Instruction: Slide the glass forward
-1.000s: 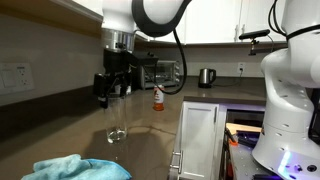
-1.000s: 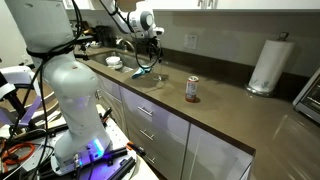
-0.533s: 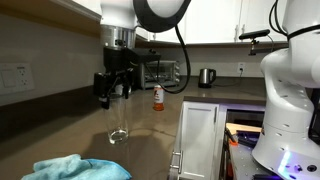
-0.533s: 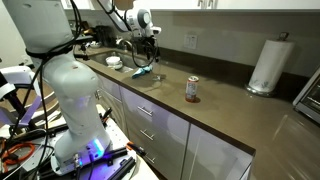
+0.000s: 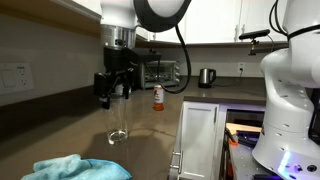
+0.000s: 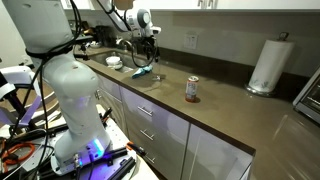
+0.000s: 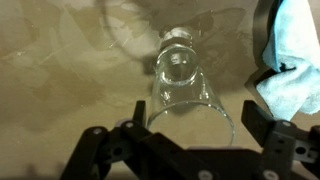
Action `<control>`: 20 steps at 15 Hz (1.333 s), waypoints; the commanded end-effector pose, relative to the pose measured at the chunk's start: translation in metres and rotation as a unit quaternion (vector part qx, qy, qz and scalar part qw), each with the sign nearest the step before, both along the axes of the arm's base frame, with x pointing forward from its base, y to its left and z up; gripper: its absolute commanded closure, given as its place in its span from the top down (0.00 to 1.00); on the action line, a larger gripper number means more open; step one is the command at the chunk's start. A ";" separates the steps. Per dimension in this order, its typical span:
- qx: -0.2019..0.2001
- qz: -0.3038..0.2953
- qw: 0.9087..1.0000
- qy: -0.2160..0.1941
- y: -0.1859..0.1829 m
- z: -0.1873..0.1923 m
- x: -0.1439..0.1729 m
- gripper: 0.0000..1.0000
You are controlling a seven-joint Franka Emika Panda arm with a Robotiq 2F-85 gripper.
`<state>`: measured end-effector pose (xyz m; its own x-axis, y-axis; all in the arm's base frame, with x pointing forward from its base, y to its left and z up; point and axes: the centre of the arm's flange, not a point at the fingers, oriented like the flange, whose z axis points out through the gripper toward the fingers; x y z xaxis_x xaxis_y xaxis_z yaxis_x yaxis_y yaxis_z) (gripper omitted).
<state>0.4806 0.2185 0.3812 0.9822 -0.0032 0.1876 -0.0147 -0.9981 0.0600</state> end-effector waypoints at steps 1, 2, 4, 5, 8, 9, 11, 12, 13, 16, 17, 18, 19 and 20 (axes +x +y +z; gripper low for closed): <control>0.004 -0.011 1.000 0.000 -0.009 0.000 -0.007 1.00; 0.004 -0.013 1.000 0.000 -0.010 0.000 -0.006 1.00; 0.004 -0.016 1.000 0.001 -0.013 -0.001 -0.006 1.00; 0.004 -0.017 1.000 0.001 -0.014 -0.002 -0.006 1.00; 0.003 -0.018 1.000 0.003 -0.015 -0.003 -0.006 1.00; 0.003 -0.017 1.000 0.003 -0.015 -0.003 -0.006 1.00; 0.003 -0.015 1.000 0.001 -0.015 -0.002 -0.006 1.00; 0.004 -0.012 1.000 -0.001 -0.014 -0.001 -0.006 1.00; 0.003 -0.013 1.000 -0.001 -0.013 0.000 -0.006 1.00; 0.005 -0.011 1.000 -0.002 -0.011 0.002 -0.007 1.00; 0.007 -0.009 1.000 -0.002 -0.010 0.003 -0.008 1.00; 0.009 -0.008 1.000 -0.003 -0.009 0.004 -0.009 1.00; 0.009 -0.007 1.000 -0.003 -0.008 0.005 -0.010 1.00; 0.009 -0.007 1.000 -0.004 -0.007 0.006 -0.010 1.00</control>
